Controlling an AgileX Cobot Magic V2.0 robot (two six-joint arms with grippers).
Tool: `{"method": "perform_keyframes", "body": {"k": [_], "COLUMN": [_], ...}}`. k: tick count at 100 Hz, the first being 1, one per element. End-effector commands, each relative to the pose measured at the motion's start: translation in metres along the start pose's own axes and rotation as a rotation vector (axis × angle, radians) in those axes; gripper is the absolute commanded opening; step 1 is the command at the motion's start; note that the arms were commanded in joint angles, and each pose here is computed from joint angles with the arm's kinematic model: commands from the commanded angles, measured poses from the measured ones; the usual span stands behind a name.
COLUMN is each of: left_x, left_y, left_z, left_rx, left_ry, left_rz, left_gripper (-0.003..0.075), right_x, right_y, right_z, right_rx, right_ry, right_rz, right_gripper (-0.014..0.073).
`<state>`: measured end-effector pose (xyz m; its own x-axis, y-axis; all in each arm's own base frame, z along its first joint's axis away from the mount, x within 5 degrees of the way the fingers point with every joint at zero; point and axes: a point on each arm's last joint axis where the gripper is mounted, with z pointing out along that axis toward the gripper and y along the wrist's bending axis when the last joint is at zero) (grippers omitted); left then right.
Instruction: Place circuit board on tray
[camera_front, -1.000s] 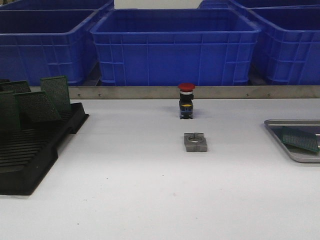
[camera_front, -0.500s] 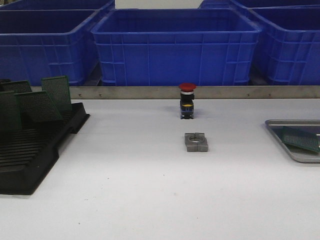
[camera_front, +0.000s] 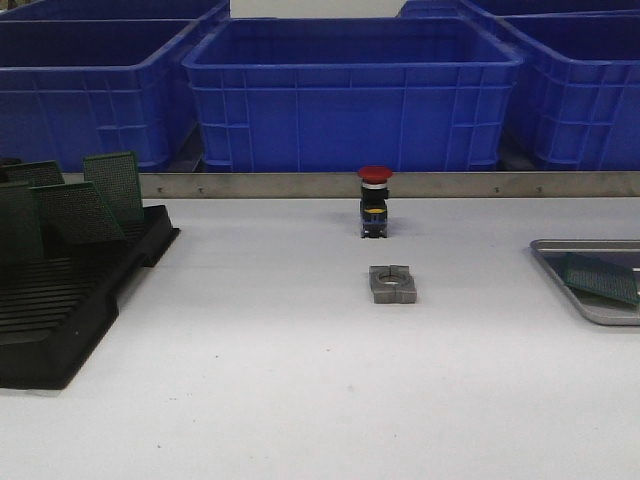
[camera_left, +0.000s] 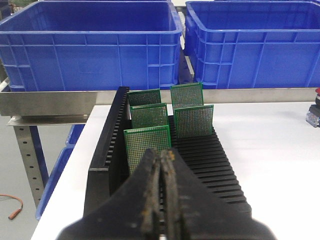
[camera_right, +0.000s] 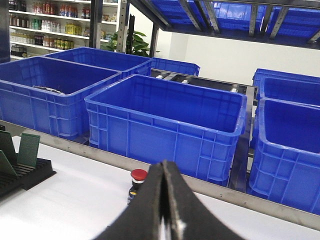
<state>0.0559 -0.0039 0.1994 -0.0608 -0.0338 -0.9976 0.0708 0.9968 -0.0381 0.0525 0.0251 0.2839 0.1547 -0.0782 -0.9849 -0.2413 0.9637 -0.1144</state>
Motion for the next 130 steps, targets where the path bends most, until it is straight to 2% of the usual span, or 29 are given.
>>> {"method": "perform_keyframes", "body": {"k": [1, 42, 57, 74, 84, 90, 105, 106, 112, 121, 130], "left_x": [0.008, 0.008, 0.008, 0.008, 0.008, 0.008, 0.008, 0.008, 0.008, 0.008, 0.008], "left_y": [0.0, 0.0, 0.0, 0.0, 0.0, 0.0, 0.0, 0.0, 0.0, 0.0, 0.0], "left_z": [0.0, 0.0, 0.0, 0.0, 0.0, 0.0, 0.0, 0.0, 0.0, 0.0, 0.0], "left_rx": [0.014, 0.014, 0.014, 0.014, 0.014, 0.014, 0.014, 0.014, 0.014, 0.014, 0.014], "left_ry": [-0.057, -0.057, -0.057, -0.057, -0.057, -0.057, -0.057, -0.057, -0.057, -0.057, -0.057], "left_rz": [0.002, 0.002, 0.002, 0.002, 0.002, 0.002, 0.002, 0.002, 0.002, 0.002, 0.002], "left_gripper": [-0.002, -0.002, -0.002, -0.002, -0.002, -0.002, -0.002, -0.002, -0.002, -0.002, -0.002], "right_x": [-0.009, -0.009, -0.011, -0.012, -0.009, -0.007, 0.013, 0.013, 0.023, 0.037, 0.062], "right_y": [-0.002, -0.002, -0.014, -0.021, -0.025, -0.025, -0.027, -0.027, -0.028, -0.027, -0.023], "right_z": [0.001, 0.001, -0.001, -0.002, -0.002, -0.002, -0.002, -0.002, -0.005, -0.011, -0.017], "right_rx": [0.009, 0.012, 0.146, 0.221, 0.273, 0.279, 0.303, 0.309, 0.339, 0.378, 0.382], "right_ry": [-0.027, -0.027, -0.049, -0.059, -0.035, -0.024, 0.039, 0.033, 0.028, -0.053, -0.11], "right_rz": [0.018, 0.018, 0.021, 0.021, -0.088, -0.087, -0.113, -0.086, -0.106, -0.079, 0.004], "right_gripper": [-0.0112, -0.0112, -0.0112, -0.0112, -0.0112, -0.0112, -0.0112, -0.0112, -0.0112, -0.0112, -0.0112]}}
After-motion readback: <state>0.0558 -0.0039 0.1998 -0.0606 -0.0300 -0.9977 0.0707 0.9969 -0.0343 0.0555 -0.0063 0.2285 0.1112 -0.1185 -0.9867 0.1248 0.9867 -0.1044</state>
